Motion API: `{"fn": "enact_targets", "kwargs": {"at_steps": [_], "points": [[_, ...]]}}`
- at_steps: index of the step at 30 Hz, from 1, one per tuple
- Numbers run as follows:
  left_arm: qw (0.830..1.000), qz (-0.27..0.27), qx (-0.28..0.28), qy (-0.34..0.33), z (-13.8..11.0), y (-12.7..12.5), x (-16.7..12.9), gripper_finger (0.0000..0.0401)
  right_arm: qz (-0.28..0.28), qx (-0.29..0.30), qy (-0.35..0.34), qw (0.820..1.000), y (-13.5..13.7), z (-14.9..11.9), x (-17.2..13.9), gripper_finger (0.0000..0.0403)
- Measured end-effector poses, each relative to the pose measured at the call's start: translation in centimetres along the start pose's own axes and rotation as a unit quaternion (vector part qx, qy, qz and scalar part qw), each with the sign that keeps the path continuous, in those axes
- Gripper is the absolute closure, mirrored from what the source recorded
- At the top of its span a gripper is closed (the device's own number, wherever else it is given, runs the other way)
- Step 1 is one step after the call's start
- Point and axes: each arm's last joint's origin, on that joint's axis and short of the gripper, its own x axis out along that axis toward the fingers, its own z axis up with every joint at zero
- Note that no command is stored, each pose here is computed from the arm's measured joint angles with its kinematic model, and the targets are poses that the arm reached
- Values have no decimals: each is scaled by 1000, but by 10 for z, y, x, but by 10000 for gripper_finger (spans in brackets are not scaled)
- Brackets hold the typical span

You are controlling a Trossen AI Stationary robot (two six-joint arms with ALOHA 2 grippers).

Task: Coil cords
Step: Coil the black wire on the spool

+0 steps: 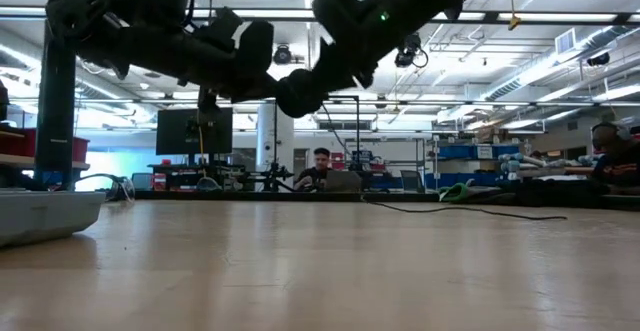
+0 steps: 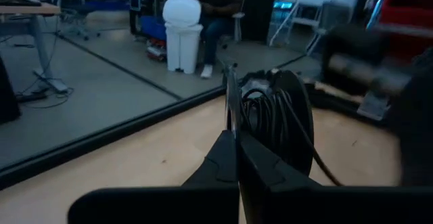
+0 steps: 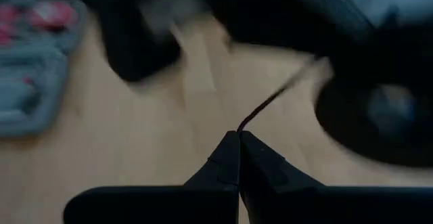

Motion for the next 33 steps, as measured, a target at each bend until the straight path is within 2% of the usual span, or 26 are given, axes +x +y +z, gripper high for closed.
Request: {"fn": "enact_targets", "kwargs": {"at_steps": [3,8,11,15,20,24,29,33], "points": [[1000,-15,-14,-17,-2,4,-6,401,-18,4,19,1000,-2,-8,1,403],[996,-71,-48,-31,-11,12,-18,401,-47,15,17,999,-7,-21,2,403],[992,-95,-74,-32,-15,17,-24,401,-9,22,-18,1000,-9,-26,6,403],[990,-95,-97,-46,-13,19,-27,401,53,22,-93,994,-3,-19,11,403],[989,-99,-96,-48,-10,16,-24,401,70,-1,-85,994,6,-21,29,403],[989,-109,-92,-40,-11,15,-24,401,44,15,-59,997,1,-27,37,403],[990,-109,-87,-27,-19,20,-29,401,-13,30,-7,999,-14,-32,30,403],[990,-118,-78,-9,-27,25,-34,401,-18,33,9,999,-20,-33,27,393]]}}
